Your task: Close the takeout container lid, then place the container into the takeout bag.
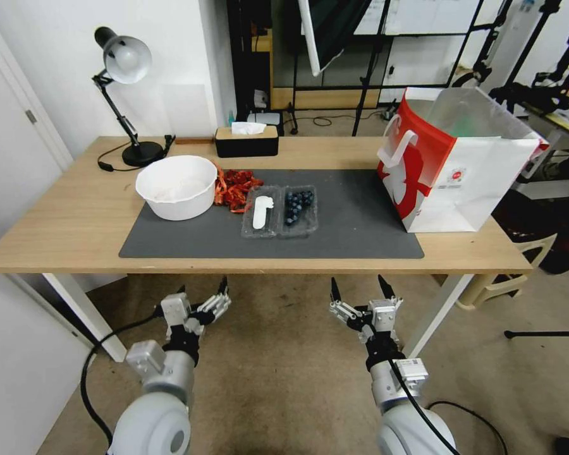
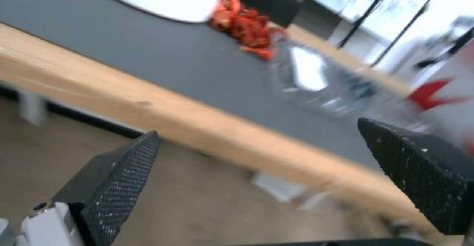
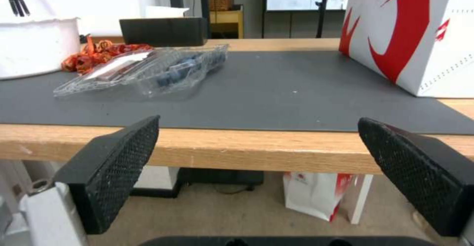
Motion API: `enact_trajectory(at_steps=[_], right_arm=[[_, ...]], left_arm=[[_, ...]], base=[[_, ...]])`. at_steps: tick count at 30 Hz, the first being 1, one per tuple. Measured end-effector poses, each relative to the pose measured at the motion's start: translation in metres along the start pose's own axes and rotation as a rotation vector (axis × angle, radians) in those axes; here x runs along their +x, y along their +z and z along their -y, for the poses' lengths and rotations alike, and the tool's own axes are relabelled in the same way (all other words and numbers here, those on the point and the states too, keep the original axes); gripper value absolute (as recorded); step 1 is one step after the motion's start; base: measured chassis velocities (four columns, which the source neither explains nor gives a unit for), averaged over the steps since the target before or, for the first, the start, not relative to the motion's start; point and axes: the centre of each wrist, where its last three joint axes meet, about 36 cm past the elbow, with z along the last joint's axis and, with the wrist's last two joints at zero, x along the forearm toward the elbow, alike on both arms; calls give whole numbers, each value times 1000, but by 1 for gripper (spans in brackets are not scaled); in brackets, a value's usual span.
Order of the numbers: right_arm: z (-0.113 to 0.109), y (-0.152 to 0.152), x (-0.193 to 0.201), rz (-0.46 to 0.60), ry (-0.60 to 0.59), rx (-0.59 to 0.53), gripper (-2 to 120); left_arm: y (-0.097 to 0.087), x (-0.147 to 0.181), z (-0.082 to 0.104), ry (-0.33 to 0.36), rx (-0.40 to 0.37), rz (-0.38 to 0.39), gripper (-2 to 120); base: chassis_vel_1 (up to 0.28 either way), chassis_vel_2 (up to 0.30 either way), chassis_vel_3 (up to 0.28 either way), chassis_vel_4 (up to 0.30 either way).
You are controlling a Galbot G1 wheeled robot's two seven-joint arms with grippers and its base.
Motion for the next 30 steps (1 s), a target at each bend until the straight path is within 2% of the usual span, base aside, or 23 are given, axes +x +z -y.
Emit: enact_trajectory(at_steps=[2, 3, 6, 7, 10, 16, 18, 19, 26, 30], right_arm=[[1, -1, 1, -8, -4, -4, 100], [1, -1, 1, -8, -4, -4, 100], [0, -2, -4, -11, -28, -8, 100], [0, -2, -4, -11, -28, -8, 100], [1, -2, -4, -16, -40, -5, 100], [2, -2, -5, -25, -64, -10, 100], [3, -1, -1, -47, -77, -20, 100], [3, -1, -1, -47, -77, -20, 100], [2, 1, 2, -61, -74, -23, 100], [1, 1, 3, -64, -71, -23, 100]], left_arm=[[-20, -2, 15, 69, 186, -39, 100], [-20, -2, 15, 69, 186, -39, 100], [-38, 2, 31, 116, 382, -98, 100], [-38, 2, 31, 116, 382, -98, 100], [-57, -9, 49, 128, 537, -133, 100], [-63, -25, 53, 107, 586, -133, 100], [-69, -44, 55, 97, 587, -187, 100], [-69, -44, 55, 97, 587, -187, 100], [-66, -104, 66, 91, 586, -197, 100], [-64, -116, 71, 92, 587, -199, 100]], base=[[0, 0, 0, 0], [0, 0, 0, 0], [0, 0, 0, 0], [0, 0, 0, 0], [0, 0, 0, 0], [0, 0, 0, 0], [0, 0, 0, 0], [0, 0, 0, 0], [0, 0, 0, 0], [0, 0, 0, 0]])
